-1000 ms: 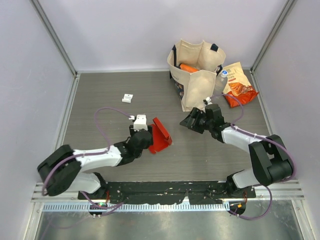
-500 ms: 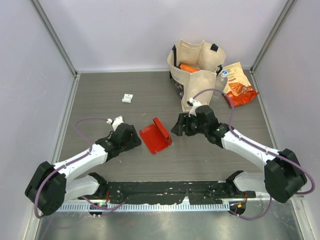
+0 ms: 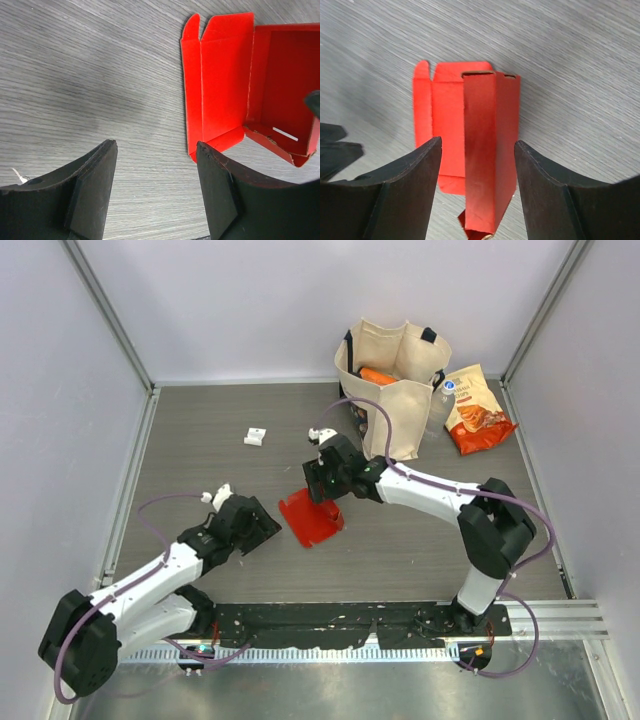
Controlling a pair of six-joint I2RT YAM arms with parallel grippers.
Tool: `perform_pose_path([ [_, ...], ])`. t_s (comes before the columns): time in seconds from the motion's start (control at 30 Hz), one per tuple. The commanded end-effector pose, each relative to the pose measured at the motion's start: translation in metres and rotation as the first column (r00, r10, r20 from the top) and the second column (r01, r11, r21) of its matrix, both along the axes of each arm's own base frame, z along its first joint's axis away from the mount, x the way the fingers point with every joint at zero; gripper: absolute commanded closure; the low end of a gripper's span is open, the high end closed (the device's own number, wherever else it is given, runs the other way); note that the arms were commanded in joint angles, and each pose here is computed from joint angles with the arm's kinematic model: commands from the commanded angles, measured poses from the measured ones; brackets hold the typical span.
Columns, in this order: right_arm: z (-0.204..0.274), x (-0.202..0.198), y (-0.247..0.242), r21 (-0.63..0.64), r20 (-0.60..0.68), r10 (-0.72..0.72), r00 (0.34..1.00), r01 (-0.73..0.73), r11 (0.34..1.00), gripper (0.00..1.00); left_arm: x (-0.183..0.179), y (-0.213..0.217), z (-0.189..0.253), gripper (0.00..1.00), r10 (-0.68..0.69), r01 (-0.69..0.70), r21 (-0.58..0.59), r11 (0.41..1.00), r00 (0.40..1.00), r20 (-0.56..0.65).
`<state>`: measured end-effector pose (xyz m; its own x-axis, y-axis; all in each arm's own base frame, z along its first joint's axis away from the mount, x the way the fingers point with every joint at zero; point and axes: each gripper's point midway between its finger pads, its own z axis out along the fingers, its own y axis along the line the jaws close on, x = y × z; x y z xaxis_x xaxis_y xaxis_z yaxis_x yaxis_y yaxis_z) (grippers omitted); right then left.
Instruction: Fold the paper box
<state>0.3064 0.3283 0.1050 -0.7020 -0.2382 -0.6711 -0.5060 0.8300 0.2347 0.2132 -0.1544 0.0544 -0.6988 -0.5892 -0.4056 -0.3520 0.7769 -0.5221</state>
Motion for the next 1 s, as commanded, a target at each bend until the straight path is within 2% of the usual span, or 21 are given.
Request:
perform_pose_path([
  [0.0,0.007,0.01,-0.012,-0.139,0.077,-0.008,0.997,0.019,0.99,0.36,0.002,0.002,0.01,0.32,0.018,-0.017,-0.031,0.999,0.999,0.036],
  [0.13,-0.002,0.015,-0.015,-0.172,0.075,-0.035,0.997,0.048,0.984,0.39,0.003,-0.001,0.012,0.32,-0.007,0.008,-0.027,1.0,0.999,0.046],
  [0.4,-0.009,0.018,-0.018,-0.153,0.07,-0.088,0.994,0.098,0.983,0.51,0.006,-0.005,0.011,0.27,-0.04,0.04,0.012,0.999,0.999,-0.001],
  [0.5,-0.007,0.019,-0.025,-0.059,0.03,-0.129,0.991,0.131,0.99,0.55,0.009,-0.011,0.019,0.27,-0.064,0.065,-0.007,0.998,0.998,0.026],
  [0.57,-0.011,0.009,-0.033,0.035,-0.054,-0.162,0.985,0.164,0.986,0.57,0.011,-0.011,0.027,0.27,-0.068,0.069,-0.015,0.998,0.996,0.058],
  [0.6,-0.005,0.019,-0.038,0.109,-0.065,-0.196,0.979,0.202,0.973,0.58,0.011,-0.01,0.029,0.27,-0.074,0.074,-0.009,0.997,0.995,0.068],
  [0.7,-0.005,0.013,-0.044,0.27,-0.159,-0.247,0.956,0.283,0.92,0.59,0.014,-0.007,0.04,0.27,-0.069,0.071,-0.012,0.997,0.99,0.127],
  [0.73,-0.003,0.017,-0.049,0.311,-0.174,-0.267,0.948,0.31,0.898,0.59,0.015,-0.007,0.043,0.27,-0.067,0.07,-0.016,0.997,0.987,0.143],
  [0.77,-0.014,0.01,-0.053,0.329,-0.24,-0.301,0.923,0.369,0.869,0.59,0.015,-0.006,0.046,0.27,-0.066,0.069,-0.018,0.997,0.986,0.156],
  [0.8,-0.006,0.014,-0.05,0.384,-0.232,-0.302,0.924,0.373,0.845,0.59,0.015,-0.008,0.05,0.27,-0.07,0.076,-0.028,0.997,0.983,0.17],
  [0.87,-0.017,0.005,-0.054,0.409,-0.306,-0.341,0.889,0.446,0.796,0.56,0.018,-0.014,0.059,0.27,-0.106,0.117,-0.042,0.992,0.972,0.208],
  [0.9,-0.008,0.009,-0.05,0.466,-0.302,-0.34,0.89,0.449,0.762,0.55,0.019,-0.025,0.066,0.25,-0.143,0.164,-0.073,0.984,0.962,0.233],
  [0.97,-0.019,0.002,-0.054,0.471,-0.344,-0.36,0.867,0.491,0.733,0.5,0.02,-0.035,0.071,0.23,-0.197,0.226,-0.085,0.97,0.945,0.262],
])
